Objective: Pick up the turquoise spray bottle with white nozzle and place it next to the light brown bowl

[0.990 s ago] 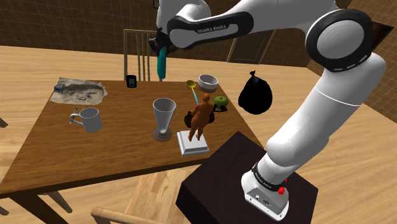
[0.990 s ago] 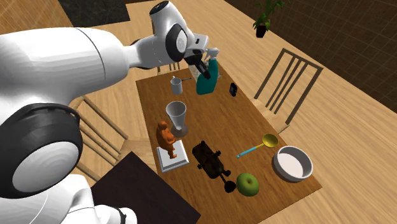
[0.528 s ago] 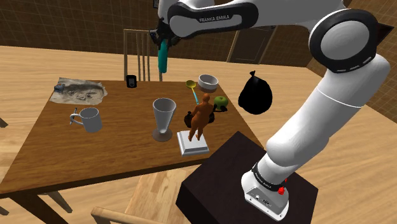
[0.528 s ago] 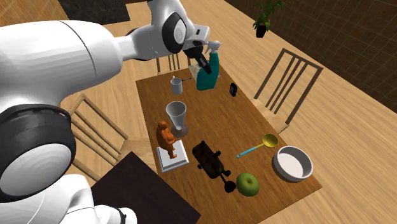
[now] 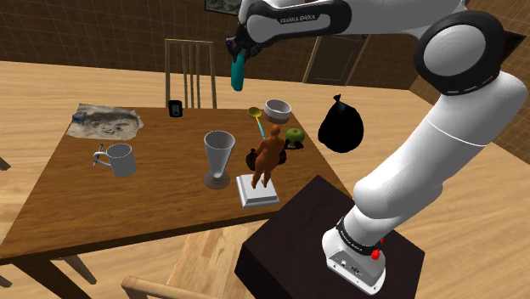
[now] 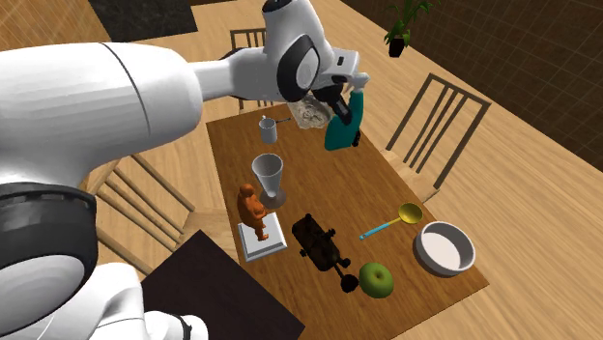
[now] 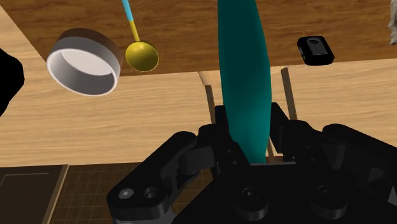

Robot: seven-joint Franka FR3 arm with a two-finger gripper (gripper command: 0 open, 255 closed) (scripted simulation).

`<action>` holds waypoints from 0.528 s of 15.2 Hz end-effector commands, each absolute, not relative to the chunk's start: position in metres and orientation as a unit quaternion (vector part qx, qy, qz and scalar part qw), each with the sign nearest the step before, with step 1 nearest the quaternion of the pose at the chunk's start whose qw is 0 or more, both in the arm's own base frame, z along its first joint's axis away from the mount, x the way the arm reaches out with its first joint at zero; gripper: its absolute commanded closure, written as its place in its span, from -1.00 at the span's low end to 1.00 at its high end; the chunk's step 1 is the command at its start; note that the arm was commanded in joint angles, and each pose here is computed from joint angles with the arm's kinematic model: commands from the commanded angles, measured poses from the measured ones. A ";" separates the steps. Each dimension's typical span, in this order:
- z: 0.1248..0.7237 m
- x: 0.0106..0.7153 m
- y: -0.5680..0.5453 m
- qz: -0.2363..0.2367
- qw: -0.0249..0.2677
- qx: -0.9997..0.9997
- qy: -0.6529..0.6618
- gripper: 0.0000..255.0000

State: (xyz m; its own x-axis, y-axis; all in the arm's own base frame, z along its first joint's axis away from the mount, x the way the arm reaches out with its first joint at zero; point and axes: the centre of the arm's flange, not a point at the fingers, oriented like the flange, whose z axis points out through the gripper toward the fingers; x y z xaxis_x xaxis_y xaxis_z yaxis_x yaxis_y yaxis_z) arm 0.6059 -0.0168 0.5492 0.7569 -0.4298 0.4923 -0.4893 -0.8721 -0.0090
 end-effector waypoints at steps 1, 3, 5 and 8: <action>0.549 0.604 -0.043 0.248 0.060 0.935 -0.245 1.00; 0.549 0.604 -0.069 0.248 0.060 0.935 -0.245 1.00; 0.549 0.603 -0.095 0.248 0.060 0.935 -0.245 1.00; 0.549 0.602 -0.135 0.248 0.060 0.935 -0.245 1.00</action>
State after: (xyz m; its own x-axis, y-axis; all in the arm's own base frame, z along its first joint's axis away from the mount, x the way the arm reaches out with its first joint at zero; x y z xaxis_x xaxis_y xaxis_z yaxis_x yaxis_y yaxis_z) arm 0.6020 -0.1230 0.5493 0.7569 -0.4299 0.4922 -0.4895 -0.8720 -0.0090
